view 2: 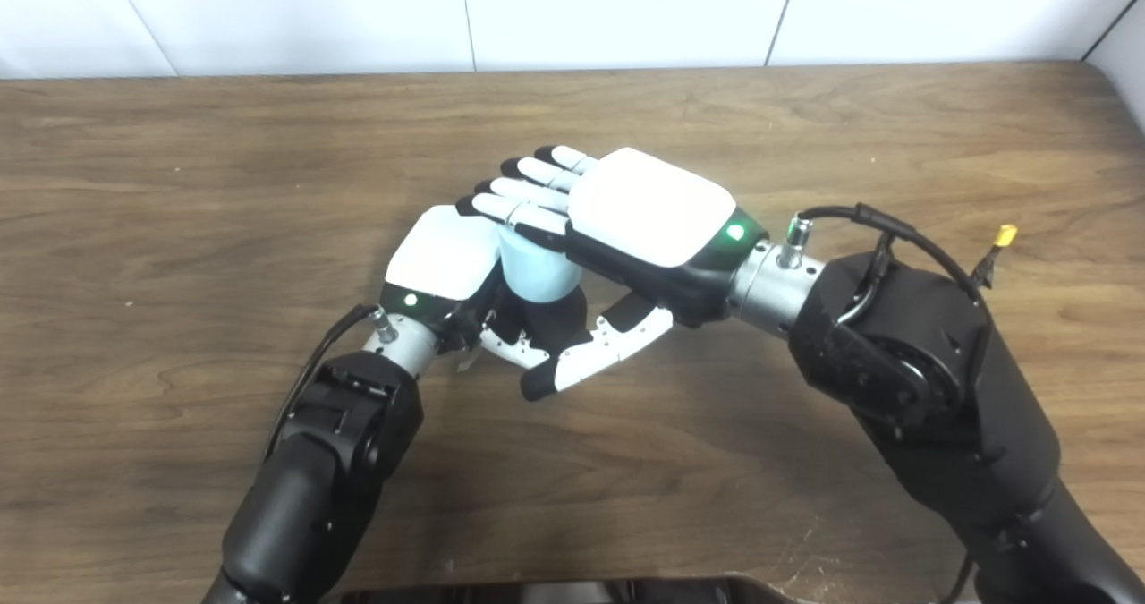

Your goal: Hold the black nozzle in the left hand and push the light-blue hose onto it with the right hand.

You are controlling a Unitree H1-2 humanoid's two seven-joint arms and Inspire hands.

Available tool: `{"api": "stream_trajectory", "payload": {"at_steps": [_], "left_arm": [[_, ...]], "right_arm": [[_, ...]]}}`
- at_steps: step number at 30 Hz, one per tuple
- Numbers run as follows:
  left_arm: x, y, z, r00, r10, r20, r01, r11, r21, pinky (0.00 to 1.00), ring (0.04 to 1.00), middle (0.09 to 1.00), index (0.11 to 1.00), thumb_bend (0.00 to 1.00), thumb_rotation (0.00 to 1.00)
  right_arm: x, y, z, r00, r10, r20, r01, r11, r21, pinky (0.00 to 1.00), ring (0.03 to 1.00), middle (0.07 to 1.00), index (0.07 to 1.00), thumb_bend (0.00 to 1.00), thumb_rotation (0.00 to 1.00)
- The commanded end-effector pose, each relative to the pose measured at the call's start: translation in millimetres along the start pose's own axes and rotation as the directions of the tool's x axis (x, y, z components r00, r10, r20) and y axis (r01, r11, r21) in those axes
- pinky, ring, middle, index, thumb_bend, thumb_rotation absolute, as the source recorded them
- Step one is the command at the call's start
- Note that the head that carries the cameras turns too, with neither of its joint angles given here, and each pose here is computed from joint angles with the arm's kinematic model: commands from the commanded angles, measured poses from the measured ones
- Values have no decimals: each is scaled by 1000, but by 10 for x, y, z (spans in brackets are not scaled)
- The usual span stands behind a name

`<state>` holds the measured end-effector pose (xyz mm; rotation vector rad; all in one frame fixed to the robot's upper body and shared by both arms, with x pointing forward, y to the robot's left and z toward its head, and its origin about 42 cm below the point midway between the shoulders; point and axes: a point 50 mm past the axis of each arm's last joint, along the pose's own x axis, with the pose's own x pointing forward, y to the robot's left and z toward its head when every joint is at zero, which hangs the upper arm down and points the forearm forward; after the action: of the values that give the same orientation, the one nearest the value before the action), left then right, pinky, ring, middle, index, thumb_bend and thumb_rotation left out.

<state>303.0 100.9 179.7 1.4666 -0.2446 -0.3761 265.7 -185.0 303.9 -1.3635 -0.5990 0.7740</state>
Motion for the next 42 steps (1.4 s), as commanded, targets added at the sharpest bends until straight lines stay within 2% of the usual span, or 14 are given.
{"api": "stream_trajectory", "payload": {"at_steps": [1,6,12,23,31,38,42], "left_arm": [[37,93,-19,999,26,-28,-25,1000,12,663,603,526,461,521,0],[34,101,-17,999,25,-24,-24,1000,11,641,600,527,460,521,0],[29,106,-15,999,31,-21,-31,999,12,654,602,529,455,520,0],[25,103,-9,999,31,-24,-31,1000,6,660,602,531,454,520,0],[21,101,-5,999,34,-18,-34,999,11,652,598,527,459,521,0],[24,105,0,1000,25,-16,-25,1000,15,668,606,529,458,520,0],[31,105,8,1000,23,-18,-23,1000,20,675,608,530,457,520,0]], "right_arm": [[-80,217,-39,987,157,-17,-156,987,27,1000,980,960,971,726,994],[-116,309,-56,980,194,-34,-193,981,19,1000,1000,996,996,719,954],[-142,439,-89,972,230,-50,-229,973,13,1000,1000,1000,1000,707,997],[-135,627,-122,965,257,-56,-254,966,56,1000,1000,1000,1000,702,1000],[-108,638,-112,966,253,-49,-249,965,77,1000,1000,993,980,718,1000],[-38,512,-109,970,242,-34,-240,970,51,1000,954,945,945,696,1000],[-2,424,-108,972,235,-26,-233,971,57,976,886,863,876,714,1000]]}}
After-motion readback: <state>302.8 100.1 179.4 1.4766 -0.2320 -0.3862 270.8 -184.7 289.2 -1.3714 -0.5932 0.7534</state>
